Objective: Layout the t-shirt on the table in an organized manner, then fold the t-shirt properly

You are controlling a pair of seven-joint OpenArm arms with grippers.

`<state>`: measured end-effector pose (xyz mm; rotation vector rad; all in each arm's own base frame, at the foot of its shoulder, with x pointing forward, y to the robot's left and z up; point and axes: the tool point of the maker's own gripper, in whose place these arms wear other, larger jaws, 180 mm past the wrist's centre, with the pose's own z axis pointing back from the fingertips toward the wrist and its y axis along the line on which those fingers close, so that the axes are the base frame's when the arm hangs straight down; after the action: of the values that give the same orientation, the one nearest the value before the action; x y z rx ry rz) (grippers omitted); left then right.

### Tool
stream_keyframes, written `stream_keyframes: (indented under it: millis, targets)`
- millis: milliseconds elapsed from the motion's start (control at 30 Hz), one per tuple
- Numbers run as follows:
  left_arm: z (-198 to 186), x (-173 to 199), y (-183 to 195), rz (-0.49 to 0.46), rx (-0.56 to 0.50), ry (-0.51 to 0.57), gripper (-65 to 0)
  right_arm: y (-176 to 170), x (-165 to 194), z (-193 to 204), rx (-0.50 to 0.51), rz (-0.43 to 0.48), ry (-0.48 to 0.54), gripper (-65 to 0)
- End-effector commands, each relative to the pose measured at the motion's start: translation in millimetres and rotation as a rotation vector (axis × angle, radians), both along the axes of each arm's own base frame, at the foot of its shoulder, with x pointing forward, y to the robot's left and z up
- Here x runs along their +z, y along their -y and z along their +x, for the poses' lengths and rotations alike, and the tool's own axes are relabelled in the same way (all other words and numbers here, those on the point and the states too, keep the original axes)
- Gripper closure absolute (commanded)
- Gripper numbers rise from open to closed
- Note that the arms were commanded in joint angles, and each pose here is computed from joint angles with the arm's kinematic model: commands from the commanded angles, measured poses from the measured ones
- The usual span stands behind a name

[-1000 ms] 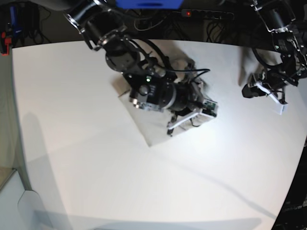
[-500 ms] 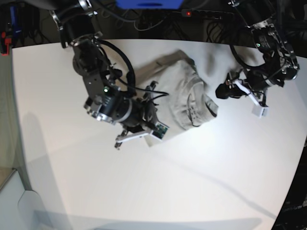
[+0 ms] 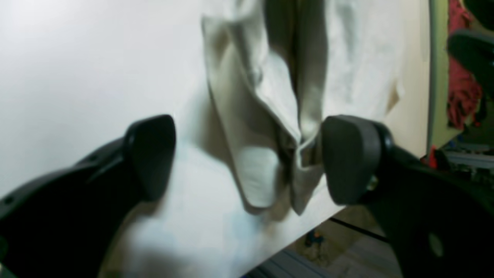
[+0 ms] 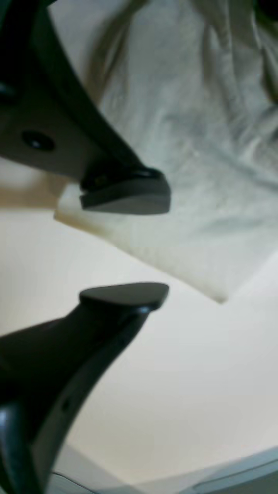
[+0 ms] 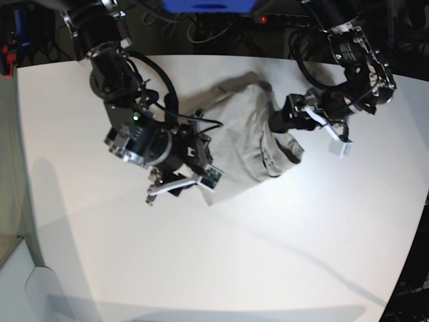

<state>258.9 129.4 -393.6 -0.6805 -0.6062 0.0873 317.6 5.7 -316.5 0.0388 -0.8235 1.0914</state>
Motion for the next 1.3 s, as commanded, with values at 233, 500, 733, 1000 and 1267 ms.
stream_keyframes:
  millis: [233,500,733,1000,1267]
  targets:
    - [15.5,37.9,-4.4,-0.124,0.005,0.131,-58.2,-6.3,14.0,4.9,0.025,0.024,0.041,-29.6]
    - [20.8,26.4,7.8,-0.236,0.061,0.115,-58.2,-7.3,15.7,6.0,0.027,0.025,0.046,-29.6]
    - [22.2,6.9,5.4,-0.172,0.107,0.087,-58.4,-4.6,16.1,8.0,0.026,0.017,0.050,-29.6]
    - [26.6,-4.9,31.5,-0.125,0.081,0.042,-58.4,-3.4,14.4,8.3,0.028,0.016,0.049,-29.6]
    - [33.8,-21.8,34.9,-0.040,0.060,-0.017,-58.1,-2.9,14.7,8.8,0.028,0.015,0.050,-29.6]
